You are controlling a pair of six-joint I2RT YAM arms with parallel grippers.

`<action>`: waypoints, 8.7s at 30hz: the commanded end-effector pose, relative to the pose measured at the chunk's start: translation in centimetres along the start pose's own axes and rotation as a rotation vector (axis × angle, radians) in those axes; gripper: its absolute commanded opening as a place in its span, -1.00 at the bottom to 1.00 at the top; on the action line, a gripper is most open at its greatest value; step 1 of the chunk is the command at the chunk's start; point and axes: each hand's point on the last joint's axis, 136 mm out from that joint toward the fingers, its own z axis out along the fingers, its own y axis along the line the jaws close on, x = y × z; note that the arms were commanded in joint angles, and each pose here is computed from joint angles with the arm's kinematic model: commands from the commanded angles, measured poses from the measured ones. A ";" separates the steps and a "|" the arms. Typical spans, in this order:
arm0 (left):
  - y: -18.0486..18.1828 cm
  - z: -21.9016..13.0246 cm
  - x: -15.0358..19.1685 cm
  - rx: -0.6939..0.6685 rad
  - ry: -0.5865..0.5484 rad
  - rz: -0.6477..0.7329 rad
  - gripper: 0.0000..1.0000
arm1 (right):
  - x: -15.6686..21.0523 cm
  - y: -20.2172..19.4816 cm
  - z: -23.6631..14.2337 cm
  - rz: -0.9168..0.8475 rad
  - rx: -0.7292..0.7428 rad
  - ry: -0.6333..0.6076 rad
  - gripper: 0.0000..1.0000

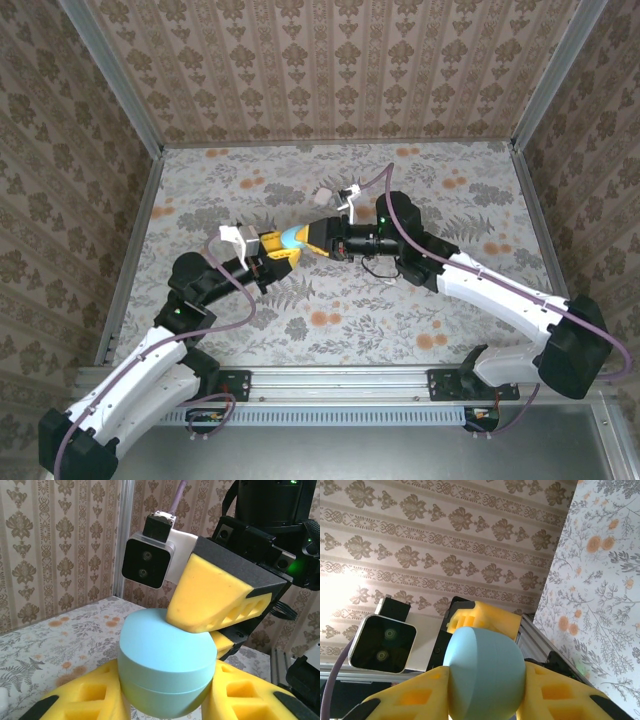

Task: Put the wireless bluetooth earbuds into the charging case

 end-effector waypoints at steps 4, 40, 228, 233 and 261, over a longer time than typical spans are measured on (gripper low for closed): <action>0.0 -0.2 0.7 -0.017 0.055 0.011 -0.13 | -0.6 0.6 0.9 -0.004 -0.037 -0.023 -0.51; 13.6 -13.3 7.7 -0.822 0.356 -0.414 0.67 | -16.4 -27.1 18.8 0.196 0.398 -0.359 -0.46; 1.5 6.6 16.9 -0.127 0.883 0.192 -0.09 | 0.8 -14.7 -8.1 0.000 0.370 0.134 0.10; 0.5 6.6 15.5 -0.080 0.835 0.205 -0.10 | 1.1 -14.3 -7.2 -0.019 0.372 0.172 0.11; 0.0 6.6 13.1 -0.065 0.749 0.209 0.09 | 1.8 -13.7 -5.3 -0.023 0.281 0.230 -0.63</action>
